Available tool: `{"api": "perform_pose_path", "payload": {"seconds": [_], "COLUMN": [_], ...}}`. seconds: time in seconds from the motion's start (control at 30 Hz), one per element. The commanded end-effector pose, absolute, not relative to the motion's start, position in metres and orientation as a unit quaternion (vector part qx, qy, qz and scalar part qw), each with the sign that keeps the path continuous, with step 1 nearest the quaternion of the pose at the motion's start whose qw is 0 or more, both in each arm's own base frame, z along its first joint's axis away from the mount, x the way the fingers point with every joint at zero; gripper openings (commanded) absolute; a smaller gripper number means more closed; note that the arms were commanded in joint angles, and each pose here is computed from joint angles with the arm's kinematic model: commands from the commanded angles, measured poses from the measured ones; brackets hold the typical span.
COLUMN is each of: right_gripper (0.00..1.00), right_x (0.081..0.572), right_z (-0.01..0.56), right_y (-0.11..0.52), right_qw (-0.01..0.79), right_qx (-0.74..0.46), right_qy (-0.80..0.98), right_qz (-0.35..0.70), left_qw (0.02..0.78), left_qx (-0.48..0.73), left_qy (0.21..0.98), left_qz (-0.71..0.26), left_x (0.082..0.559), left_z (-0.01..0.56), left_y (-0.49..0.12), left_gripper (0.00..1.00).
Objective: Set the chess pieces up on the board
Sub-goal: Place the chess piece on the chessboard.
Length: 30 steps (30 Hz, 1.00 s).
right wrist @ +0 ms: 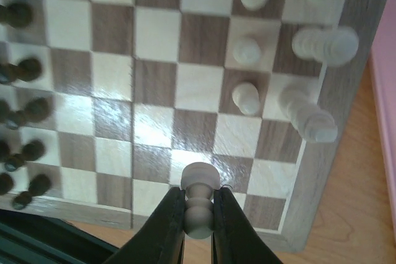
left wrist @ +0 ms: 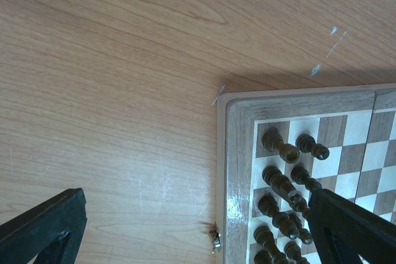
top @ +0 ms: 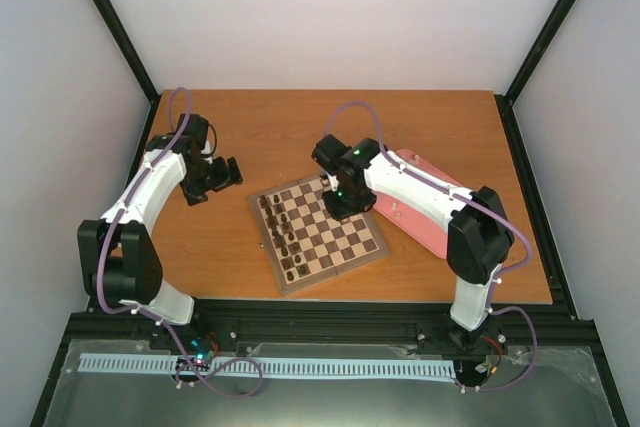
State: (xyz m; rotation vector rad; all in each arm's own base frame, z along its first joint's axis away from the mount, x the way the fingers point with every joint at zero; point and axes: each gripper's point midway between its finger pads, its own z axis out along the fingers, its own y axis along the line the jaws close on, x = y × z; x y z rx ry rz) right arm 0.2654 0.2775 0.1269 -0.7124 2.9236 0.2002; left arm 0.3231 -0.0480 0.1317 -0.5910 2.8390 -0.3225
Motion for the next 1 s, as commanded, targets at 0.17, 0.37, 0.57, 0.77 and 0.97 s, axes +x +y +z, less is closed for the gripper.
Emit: {"api": "perform_pose_path", "payload": {"seconds": [0.17, 0.37, 0.57, 0.77, 0.97], "right_gripper": [0.08, 0.08, 0.09, 0.09, 0.09], "right_x": [0.245, 0.248, 0.26, 0.264, 0.267], "right_z": [0.101, 0.083, 0.074, 0.065, 0.061], "right_y": [0.259, 0.258, 0.258, 0.258, 0.253], "right_qw": [0.036, 0.031, 0.038, 0.028, 0.017], "right_qx": [-0.217, -0.218, -0.216, -0.214, -0.208], "right_qy": [0.974, 0.974, 0.975, 0.976, 0.978], "right_qz": [0.061, 0.046, 0.024, 0.022, 0.03], "left_qw": [0.124, 0.118, 0.114, 0.113, 0.112], "left_qx": [-0.187, -0.188, -0.188, -0.189, -0.193], "left_qy": [0.967, 0.968, 0.969, 0.969, 0.969], "left_qz": [-0.117, -0.115, -0.112, -0.108, -0.108], "left_x": [0.323, 0.322, 0.322, 0.321, 0.322], "left_z": [0.137, 0.132, 0.13, 0.128, 0.125], "left_y": [-0.052, -0.051, -0.051, -0.049, -0.049], "left_gripper": [1.0, 1.0, 1.0, 1.0, 1.0]}}
